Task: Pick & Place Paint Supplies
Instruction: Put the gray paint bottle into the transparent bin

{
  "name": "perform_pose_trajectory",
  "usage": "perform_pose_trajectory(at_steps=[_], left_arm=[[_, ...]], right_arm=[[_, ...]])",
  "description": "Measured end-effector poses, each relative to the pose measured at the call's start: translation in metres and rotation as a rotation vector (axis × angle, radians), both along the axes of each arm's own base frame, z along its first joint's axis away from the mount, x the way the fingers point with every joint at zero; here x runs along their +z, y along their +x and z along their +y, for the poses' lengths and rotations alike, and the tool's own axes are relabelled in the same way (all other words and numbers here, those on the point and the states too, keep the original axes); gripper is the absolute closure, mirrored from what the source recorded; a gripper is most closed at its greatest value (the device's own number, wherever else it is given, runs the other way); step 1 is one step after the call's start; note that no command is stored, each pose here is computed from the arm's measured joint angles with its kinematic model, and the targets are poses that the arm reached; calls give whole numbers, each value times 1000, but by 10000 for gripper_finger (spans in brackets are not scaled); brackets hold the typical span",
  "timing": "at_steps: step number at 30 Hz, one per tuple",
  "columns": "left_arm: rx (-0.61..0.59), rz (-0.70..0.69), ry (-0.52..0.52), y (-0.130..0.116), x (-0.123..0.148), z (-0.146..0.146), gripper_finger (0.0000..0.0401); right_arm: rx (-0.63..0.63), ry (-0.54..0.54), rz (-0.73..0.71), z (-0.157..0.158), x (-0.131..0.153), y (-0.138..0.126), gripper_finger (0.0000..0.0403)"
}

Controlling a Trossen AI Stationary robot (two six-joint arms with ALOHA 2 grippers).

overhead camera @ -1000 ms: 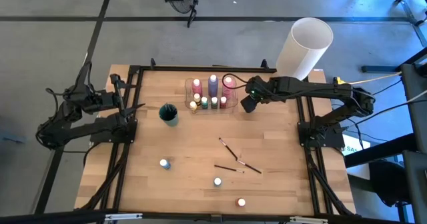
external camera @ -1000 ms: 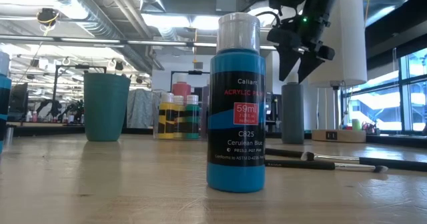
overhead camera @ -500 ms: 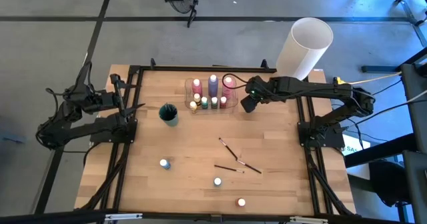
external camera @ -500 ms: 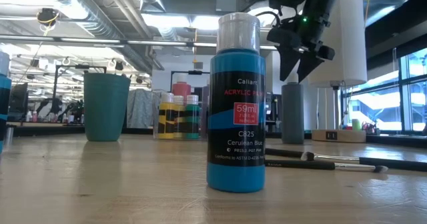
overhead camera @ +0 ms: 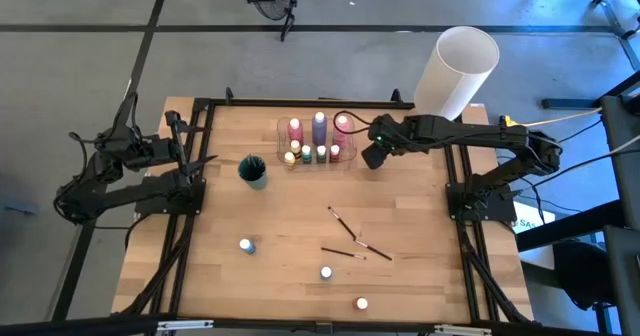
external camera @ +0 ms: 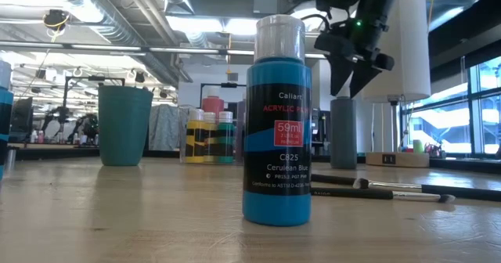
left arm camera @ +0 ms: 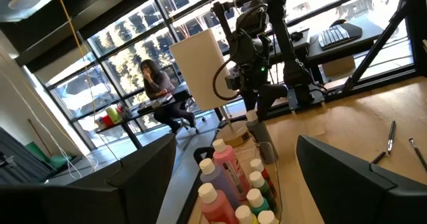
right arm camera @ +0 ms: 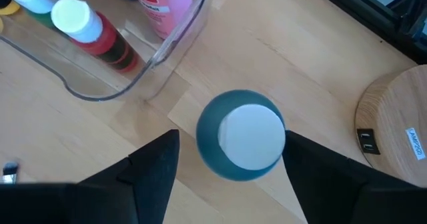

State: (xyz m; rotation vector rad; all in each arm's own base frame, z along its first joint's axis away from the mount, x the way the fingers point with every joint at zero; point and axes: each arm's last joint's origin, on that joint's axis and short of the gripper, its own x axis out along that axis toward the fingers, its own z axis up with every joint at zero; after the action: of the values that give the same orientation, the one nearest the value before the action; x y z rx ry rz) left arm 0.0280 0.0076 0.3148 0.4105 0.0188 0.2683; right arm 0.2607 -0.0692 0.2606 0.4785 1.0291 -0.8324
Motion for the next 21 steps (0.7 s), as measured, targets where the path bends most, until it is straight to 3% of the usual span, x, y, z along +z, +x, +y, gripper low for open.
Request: perform_pose_trajectory(at_steps=[21], left_arm=[[0,-3,-1,-1,0,0,93]], right_arm=[[-21,-48,21,-3,0,-2,139]])
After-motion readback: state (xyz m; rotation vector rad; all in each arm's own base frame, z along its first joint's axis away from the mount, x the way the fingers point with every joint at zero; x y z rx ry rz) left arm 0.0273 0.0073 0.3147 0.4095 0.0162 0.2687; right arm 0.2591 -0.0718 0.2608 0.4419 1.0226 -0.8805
